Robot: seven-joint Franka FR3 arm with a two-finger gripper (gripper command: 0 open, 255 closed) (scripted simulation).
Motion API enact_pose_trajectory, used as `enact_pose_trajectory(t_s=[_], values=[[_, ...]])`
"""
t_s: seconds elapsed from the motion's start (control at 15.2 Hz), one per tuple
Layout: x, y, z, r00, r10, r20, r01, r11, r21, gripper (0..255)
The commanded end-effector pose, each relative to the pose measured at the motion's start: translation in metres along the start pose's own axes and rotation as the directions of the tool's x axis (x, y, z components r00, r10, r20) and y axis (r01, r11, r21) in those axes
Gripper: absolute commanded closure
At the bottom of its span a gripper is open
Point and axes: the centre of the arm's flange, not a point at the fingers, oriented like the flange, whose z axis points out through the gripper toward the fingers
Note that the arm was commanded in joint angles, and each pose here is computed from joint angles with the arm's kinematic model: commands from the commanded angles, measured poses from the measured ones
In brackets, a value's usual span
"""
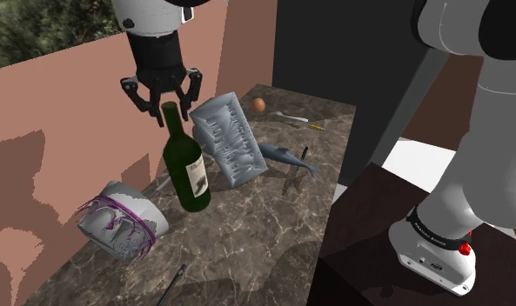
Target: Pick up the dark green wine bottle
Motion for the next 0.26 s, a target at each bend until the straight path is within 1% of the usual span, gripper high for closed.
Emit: enact_pose_trajectory(t_s=[0.0,0.07,0.2], values=[[0.0002,-0.0001,-0.0108,1.0,0.0,0.0,0.0,1.0,0.0,255],[0.0004,-0.0004,-0.0161,1.0,0.0,0.0,0.0,1.0,0.0,255],[0.0004,-0.0004,-0.0168,1.0,0.0,0.0,0.0,1.0,0.0,255]])
